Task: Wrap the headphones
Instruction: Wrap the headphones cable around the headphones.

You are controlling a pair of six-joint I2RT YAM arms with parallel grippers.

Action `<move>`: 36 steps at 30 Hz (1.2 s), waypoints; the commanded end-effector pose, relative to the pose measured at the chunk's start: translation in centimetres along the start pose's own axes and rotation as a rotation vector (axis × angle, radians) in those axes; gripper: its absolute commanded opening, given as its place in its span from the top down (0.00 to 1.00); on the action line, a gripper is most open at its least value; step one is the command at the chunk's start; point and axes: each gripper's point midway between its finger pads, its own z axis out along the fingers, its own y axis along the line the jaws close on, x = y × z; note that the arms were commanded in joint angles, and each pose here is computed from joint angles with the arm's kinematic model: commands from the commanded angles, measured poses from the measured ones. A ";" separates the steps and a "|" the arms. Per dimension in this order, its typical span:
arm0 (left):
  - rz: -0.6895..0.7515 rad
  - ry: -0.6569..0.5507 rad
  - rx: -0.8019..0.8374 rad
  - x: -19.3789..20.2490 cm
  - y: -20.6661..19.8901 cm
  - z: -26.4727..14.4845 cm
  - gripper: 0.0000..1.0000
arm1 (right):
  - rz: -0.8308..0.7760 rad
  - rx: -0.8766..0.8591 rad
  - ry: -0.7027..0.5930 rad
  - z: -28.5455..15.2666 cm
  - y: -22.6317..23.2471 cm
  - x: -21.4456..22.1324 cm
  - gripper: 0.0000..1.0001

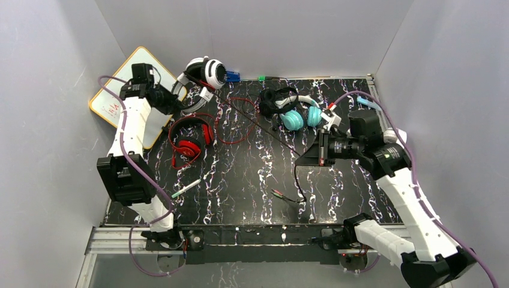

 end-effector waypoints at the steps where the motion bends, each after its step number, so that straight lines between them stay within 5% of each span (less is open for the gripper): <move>1: -0.123 -0.080 0.255 -3.1 -3.8 -4.4 1.00 | -0.012 0.051 0.005 1.3 -2.5 0.0 0.99; 17: 0.020 0.056 0.656 4.3 -7.1 -11.5 1.00 | 0.003 0.133 -0.053 3.3 -7.6 -4.2 0.99; 27: 0.447 0.214 0.851 14.8 -9.9 -14.5 1.00 | 0.027 0.098 -0.105 2.7 -9.1 -8.0 0.99; 36: 0.799 0.236 0.947 21.7 -7.6 -16.9 1.00 | 0.030 0.120 -0.126 2.2 -9.8 -9.7 0.99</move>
